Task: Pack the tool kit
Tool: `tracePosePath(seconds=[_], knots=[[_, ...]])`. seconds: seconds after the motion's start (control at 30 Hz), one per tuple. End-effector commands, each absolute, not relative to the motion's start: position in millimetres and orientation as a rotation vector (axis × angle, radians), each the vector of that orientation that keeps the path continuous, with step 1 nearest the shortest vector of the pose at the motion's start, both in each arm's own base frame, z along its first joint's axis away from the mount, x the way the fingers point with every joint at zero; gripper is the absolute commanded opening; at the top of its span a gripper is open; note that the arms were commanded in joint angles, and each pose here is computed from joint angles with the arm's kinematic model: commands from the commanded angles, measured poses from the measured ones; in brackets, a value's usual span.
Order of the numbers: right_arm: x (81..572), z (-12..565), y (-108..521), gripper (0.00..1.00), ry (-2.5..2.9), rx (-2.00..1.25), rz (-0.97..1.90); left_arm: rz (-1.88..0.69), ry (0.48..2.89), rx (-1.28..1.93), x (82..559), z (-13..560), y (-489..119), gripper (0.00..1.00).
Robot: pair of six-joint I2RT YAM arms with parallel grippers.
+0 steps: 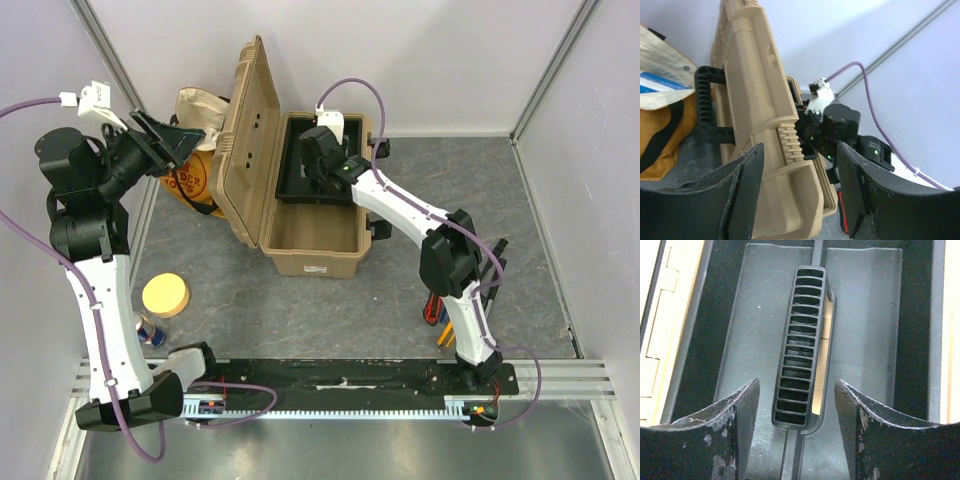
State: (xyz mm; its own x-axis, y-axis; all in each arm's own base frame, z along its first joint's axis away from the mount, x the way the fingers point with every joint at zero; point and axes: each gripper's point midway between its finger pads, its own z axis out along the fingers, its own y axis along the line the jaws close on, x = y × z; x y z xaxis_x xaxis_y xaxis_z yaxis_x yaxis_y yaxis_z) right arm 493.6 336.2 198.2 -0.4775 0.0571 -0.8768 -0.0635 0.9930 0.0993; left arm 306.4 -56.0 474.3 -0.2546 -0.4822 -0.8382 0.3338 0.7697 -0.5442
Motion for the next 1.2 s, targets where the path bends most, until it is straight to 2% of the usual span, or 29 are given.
tracePosePath(seconds=[0.0, 0.27, 0.33, 0.43, 0.47, 0.77, 0.9, 1.17], knots=[[504, 211, 341, 0.65, 2.027, 0.007, 0.137, -0.794, 1.597, 0.056, 292, 493, -74, 0.66], [512, 201, 344, 0.49, 2.045, 0.004, 0.115, -0.76, 1.61, -0.02, 296, 489, -68, 0.66], [512, 203, 344, 0.37, 2.042, 0.008, 0.107, -0.748, 1.609, -0.028, 296, 490, -66, 0.66], [514, 215, 339, 0.04, 2.016, 0.032, 0.097, -0.742, 1.598, -0.024, 292, 495, -67, 0.66], [514, 225, 338, 0.0, 1.997, 0.041, 0.099, -0.744, 1.592, -0.019, 290, 498, -68, 0.66], [507, 342, 316, 0.0, 1.793, 0.123, 0.157, -0.759, 1.589, -0.02, 289, 502, -70, 0.66], [500, 377, 294, 0.0, 1.733, 0.16, 0.138, -0.772, 1.588, -0.013, 289, 503, -72, 0.66], [507, 381, 158, 0.0, 1.739, 0.338, -0.012, -0.824, 1.594, 0.017, 288, 501, -80, 0.67]])
